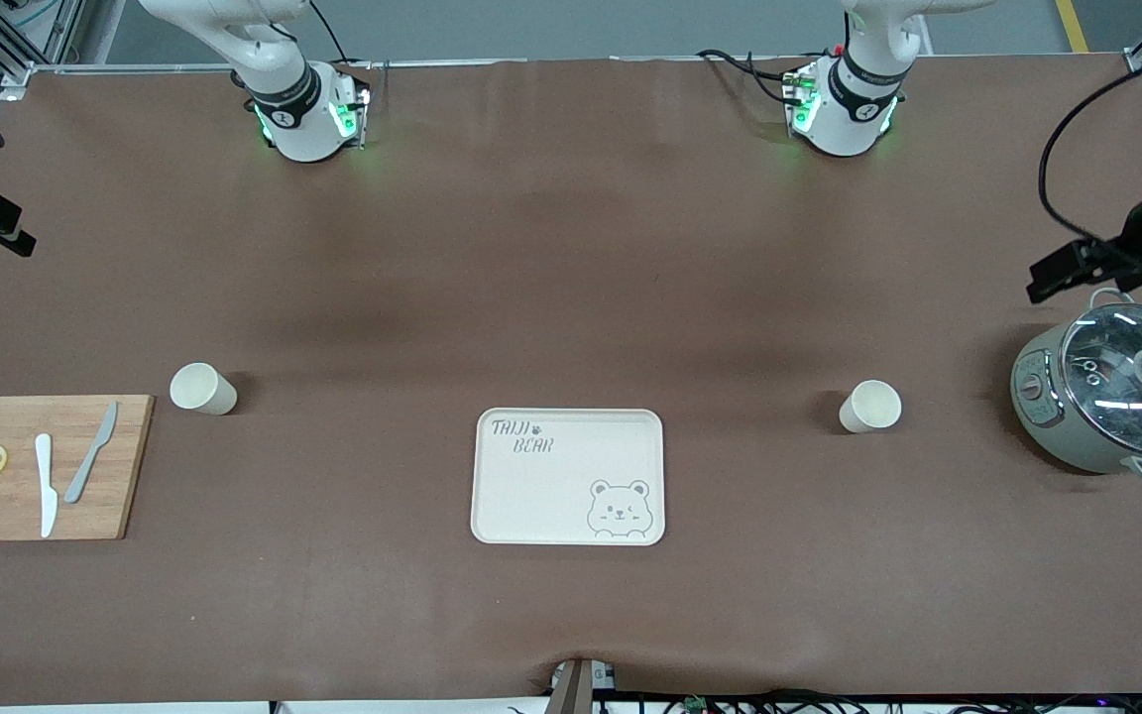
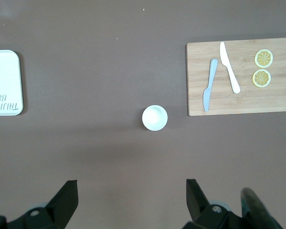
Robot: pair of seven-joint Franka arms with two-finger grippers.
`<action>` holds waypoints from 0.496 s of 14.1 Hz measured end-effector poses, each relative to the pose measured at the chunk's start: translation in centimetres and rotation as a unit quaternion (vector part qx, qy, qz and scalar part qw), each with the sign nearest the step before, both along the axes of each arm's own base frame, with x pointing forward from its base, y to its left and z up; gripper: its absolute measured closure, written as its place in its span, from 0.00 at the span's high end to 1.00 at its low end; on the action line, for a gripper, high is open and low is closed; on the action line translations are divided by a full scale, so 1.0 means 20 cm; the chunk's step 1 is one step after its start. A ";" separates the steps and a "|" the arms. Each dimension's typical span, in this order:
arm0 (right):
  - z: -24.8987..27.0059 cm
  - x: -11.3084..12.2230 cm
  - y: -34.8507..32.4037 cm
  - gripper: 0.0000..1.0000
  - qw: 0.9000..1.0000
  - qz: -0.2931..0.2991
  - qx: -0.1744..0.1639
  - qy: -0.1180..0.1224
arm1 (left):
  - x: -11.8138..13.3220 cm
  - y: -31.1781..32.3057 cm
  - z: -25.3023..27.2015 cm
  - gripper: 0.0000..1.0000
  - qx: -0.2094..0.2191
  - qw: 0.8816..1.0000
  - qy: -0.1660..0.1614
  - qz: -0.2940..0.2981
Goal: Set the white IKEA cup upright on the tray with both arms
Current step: 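Move the left gripper from the pot toward the white paper cup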
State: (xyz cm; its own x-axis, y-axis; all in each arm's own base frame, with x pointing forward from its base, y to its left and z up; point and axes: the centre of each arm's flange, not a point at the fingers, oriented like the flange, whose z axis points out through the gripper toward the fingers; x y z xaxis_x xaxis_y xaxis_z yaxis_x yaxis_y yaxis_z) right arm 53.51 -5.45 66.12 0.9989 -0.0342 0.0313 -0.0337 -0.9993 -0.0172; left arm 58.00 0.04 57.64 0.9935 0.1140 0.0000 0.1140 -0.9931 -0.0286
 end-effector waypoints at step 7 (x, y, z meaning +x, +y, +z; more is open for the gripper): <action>0.00 0.00 0.00 1.00 1.000 0.000 0.000 0.000 | 0.03 0.02 -0.56 1.00 -0.002 1.000 -0.017 -0.001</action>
State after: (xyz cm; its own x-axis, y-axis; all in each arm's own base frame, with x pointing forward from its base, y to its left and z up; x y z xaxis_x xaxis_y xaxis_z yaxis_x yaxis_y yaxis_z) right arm 53.51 -5.45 66.11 0.9989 -0.0342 0.0311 -0.0336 -0.9993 -0.0172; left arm 58.68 0.43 46.43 0.9931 0.1119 0.0337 0.1127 -0.9934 -0.0206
